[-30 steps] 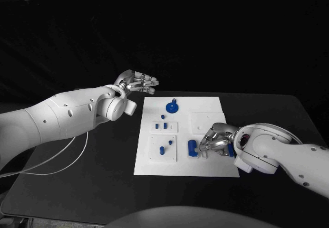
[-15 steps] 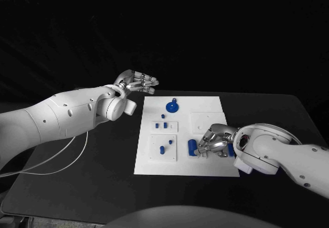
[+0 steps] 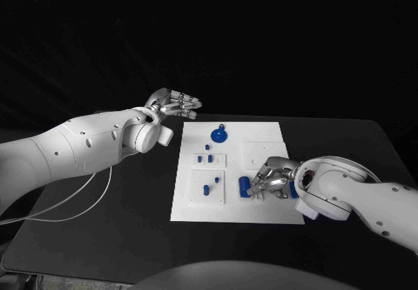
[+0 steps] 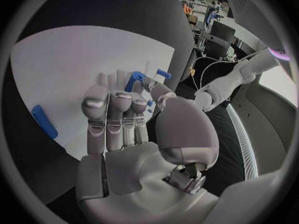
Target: Assemble the parts on the task board
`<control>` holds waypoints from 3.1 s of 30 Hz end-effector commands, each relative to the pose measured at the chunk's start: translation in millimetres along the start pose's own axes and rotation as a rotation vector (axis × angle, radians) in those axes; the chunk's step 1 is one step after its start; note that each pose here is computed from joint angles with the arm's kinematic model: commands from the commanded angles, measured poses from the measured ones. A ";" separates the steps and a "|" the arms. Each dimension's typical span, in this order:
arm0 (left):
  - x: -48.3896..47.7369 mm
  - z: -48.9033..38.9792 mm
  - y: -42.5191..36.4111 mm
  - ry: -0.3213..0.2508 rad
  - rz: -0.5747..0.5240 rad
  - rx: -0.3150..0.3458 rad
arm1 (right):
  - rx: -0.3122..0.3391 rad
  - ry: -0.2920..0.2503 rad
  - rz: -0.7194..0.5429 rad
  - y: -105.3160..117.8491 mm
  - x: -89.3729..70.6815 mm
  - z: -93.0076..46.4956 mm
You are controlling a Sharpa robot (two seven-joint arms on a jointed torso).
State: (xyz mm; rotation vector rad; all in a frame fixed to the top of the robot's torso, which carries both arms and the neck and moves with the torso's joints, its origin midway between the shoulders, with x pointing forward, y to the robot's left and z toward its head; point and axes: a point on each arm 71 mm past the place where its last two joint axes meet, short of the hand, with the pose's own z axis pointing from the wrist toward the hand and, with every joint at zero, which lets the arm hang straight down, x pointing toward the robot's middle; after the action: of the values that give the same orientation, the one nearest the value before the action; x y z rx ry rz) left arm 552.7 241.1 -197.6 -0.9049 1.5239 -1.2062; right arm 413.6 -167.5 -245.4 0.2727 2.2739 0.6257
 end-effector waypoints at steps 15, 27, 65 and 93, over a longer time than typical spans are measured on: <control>2.2 0.1 -0.9 0.016 -0.011 0.004 | 0.036 -0.001 -0.017 -1.7 2.9 5.0; 2.3 0.1 -0.8 0.016 -0.009 0.002 | 0.060 0.053 -0.033 -7.4 10.7 8.4; -1.0 -0.8 1.3 0.011 -0.008 0.001 | -0.161 0.011 0.077 -12.7 -25.6 -17.6; -0.5 -6.2 18.4 0.000 -0.023 -0.014 | 0.316 -0.089 -0.084 -113.2 -76.1 -29.8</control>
State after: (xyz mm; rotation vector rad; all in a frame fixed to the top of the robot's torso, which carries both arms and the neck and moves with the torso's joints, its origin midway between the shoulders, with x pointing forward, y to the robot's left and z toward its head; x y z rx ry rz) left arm 547.7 248.6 -215.8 -0.9353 1.5379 -1.1881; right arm 444.6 -299.1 -237.4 0.4028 2.2716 0.3258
